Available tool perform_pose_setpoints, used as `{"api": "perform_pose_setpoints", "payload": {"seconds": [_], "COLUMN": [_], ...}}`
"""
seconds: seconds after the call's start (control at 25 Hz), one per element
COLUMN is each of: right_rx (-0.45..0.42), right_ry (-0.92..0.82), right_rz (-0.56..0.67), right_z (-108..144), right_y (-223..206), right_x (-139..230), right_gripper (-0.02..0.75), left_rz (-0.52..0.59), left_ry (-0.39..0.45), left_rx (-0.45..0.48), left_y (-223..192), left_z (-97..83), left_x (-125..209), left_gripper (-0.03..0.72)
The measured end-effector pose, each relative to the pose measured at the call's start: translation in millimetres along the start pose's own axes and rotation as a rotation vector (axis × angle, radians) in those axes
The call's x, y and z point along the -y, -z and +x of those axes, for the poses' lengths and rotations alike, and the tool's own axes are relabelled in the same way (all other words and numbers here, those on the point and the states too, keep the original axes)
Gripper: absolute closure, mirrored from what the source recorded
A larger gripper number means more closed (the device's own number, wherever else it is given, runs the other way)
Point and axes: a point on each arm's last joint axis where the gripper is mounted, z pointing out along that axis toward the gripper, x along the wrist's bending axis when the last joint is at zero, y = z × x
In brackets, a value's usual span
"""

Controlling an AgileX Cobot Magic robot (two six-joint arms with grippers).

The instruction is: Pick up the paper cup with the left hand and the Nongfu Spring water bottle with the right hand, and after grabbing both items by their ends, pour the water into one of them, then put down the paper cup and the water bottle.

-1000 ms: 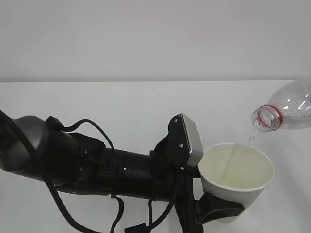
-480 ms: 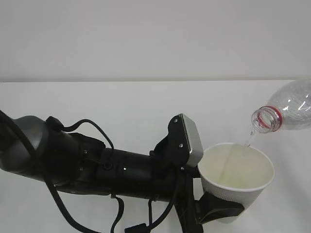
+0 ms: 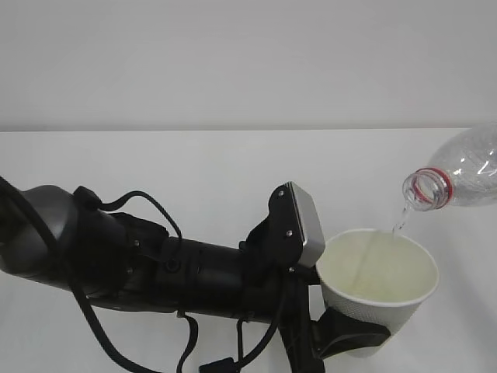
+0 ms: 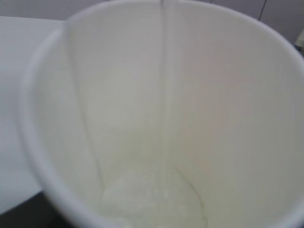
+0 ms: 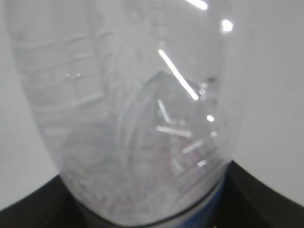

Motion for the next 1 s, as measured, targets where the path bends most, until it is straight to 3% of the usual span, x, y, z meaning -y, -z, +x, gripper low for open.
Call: {"api": "perform_pose_setpoints", "payload": {"seconds": [1.0], "right_rx": [0.003], "right_ry": [-0.001], "right_rz": [0.001], "right_z": [-0.2], "right_y": [0.0], "right_x": [0.1], "right_gripper": [0.246], "left_rz": [0.001], "left_ry": [-0.001], "left_rx": [0.002], "left_y": [0.0], "left_z": [-0.1], "left_x": [0.1], "left_gripper": [0.188]}}
